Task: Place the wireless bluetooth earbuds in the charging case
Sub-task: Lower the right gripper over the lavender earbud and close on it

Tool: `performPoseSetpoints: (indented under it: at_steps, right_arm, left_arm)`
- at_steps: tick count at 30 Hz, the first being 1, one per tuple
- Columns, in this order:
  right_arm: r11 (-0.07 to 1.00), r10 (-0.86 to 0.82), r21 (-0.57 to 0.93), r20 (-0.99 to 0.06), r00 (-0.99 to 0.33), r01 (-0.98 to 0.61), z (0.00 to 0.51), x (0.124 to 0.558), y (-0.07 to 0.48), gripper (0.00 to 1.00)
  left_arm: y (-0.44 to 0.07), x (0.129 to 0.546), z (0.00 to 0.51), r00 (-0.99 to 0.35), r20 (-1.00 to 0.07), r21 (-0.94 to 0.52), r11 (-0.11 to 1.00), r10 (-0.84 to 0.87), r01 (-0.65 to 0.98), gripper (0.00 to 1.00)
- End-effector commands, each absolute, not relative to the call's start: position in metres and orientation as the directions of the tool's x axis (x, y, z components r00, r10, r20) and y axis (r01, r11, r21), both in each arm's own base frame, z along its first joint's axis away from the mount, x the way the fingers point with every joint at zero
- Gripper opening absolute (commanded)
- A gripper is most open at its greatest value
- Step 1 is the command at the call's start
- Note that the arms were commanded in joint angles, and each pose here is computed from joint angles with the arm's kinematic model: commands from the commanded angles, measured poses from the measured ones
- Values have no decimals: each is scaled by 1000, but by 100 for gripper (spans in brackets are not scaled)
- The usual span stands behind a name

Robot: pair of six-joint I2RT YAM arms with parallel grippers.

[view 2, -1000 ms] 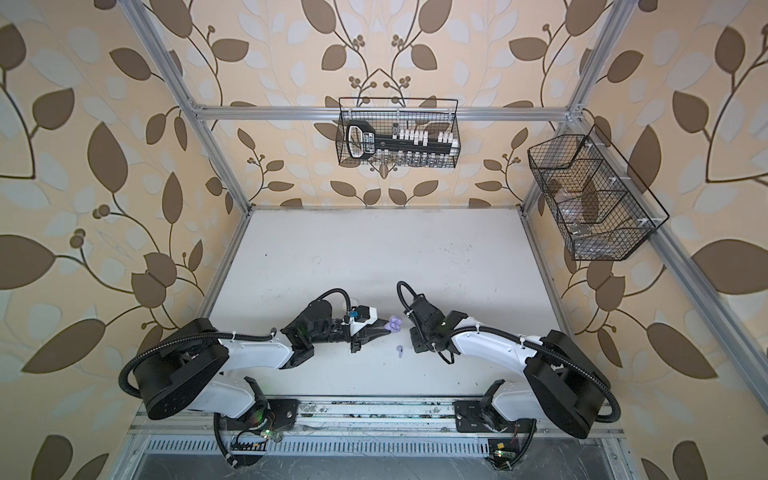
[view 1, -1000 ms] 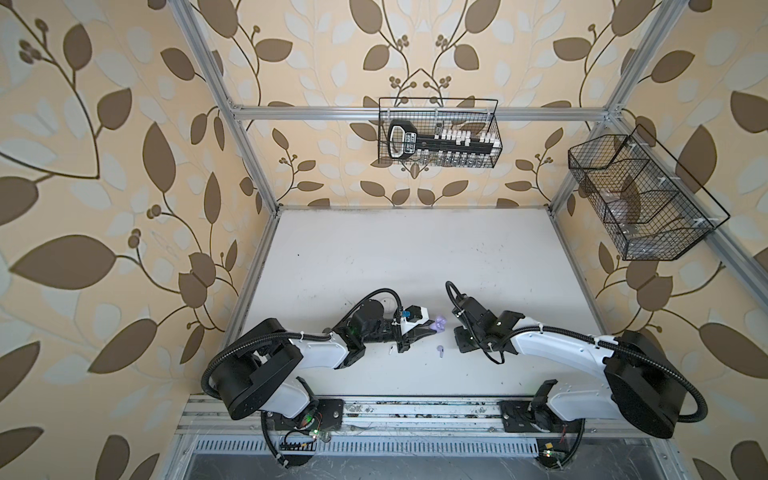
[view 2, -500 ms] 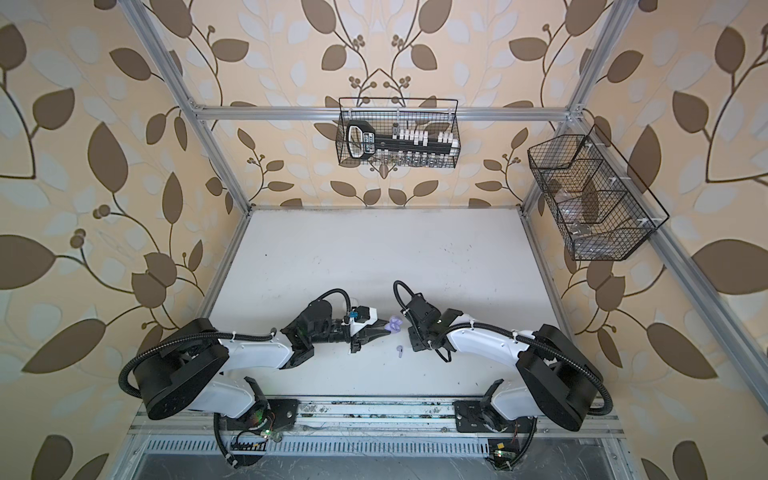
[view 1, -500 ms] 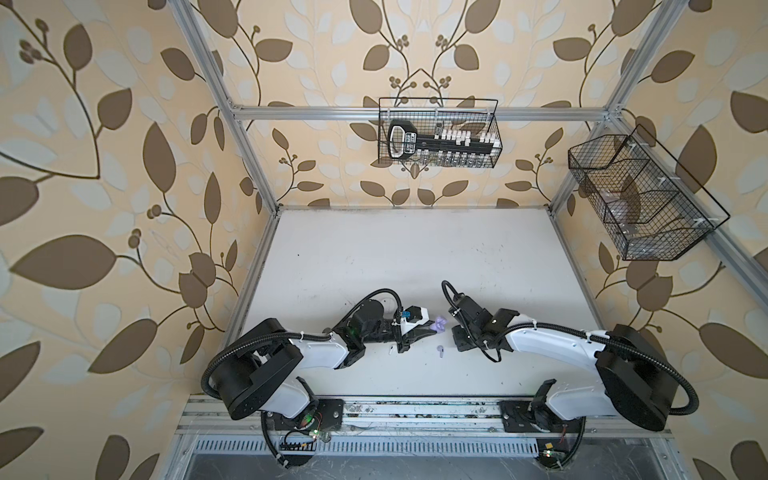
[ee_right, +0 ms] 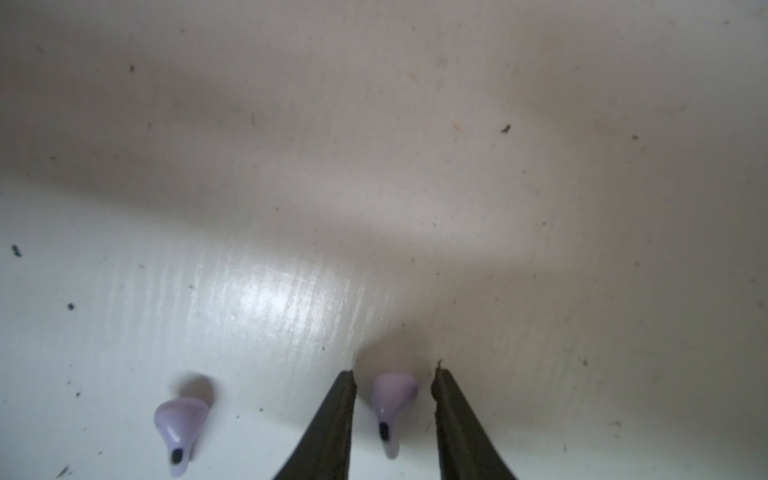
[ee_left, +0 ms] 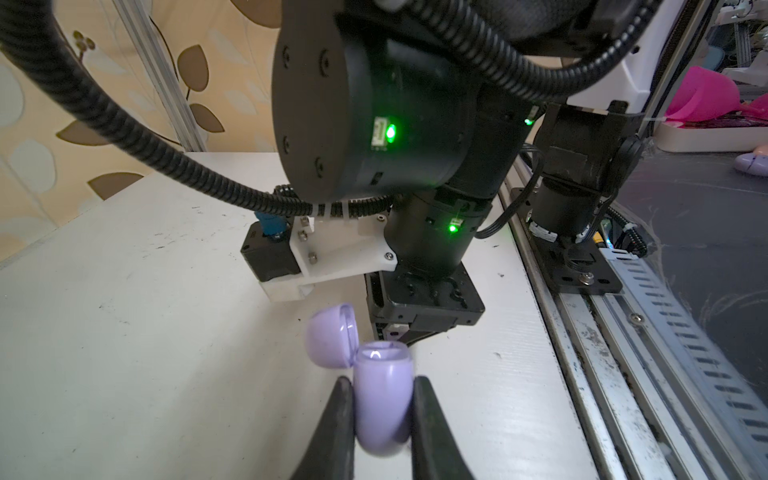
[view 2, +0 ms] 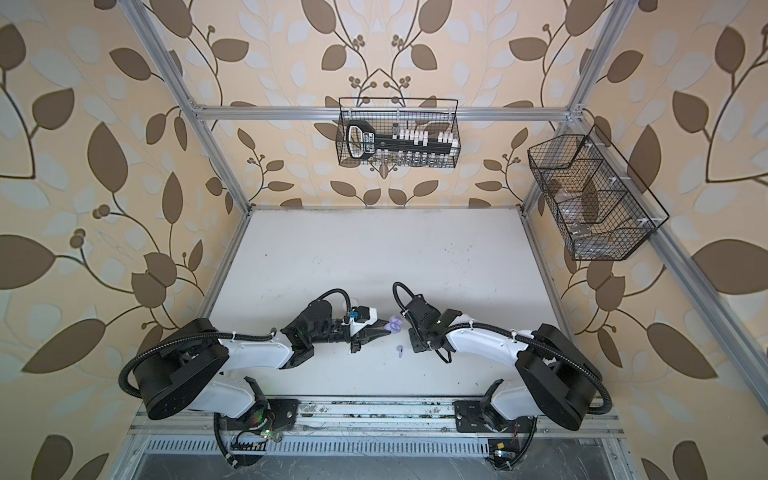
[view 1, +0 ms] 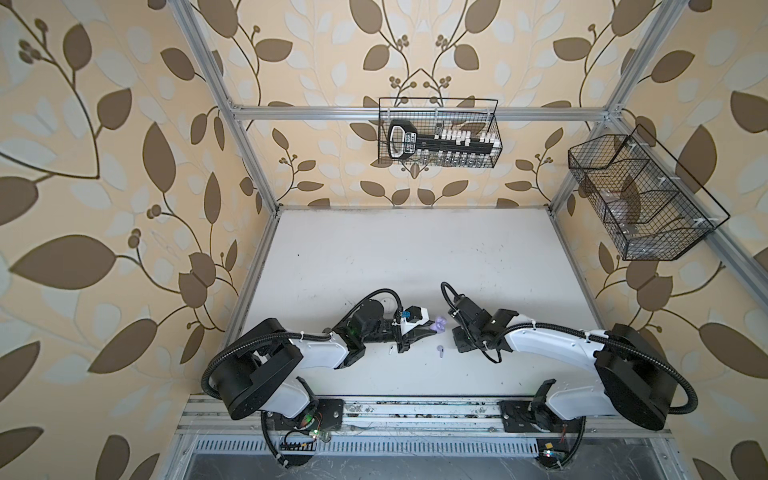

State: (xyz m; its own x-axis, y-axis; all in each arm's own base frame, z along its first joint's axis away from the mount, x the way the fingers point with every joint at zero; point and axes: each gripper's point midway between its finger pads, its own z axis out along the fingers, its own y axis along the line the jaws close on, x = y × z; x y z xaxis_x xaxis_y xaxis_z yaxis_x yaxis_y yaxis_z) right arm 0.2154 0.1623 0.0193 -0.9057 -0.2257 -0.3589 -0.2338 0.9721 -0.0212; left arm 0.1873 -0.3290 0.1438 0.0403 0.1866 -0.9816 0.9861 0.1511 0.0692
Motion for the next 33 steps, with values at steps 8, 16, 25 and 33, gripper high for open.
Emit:
performPoseSetpoints:
  at_steps: [8, 16, 25, 33]
  right_arm:
    - [974, -224, -44, -340, -913, -222, 17, 214, 160, 30]
    - [974, -223, -44, -336, -915, -221, 16, 215, 159, 28]
    - [975, -222, -43, -335, -916, -220, 16, 215, 159, 27]
    - [974, -223, -41, -335, -916, -222, 15, 215, 159, 24]
  left_arm:
    - [-330, 180, 155, 82, -985, 102, 127, 151, 987, 0]
    - [-330, 181, 154, 78, -985, 98, 127, 152, 987, 0]
    - [-331, 181, 154, 70, -986, 89, 123, 154, 988, 0]
    - [-332, 181, 153, 67, -985, 87, 123, 157, 989, 0]
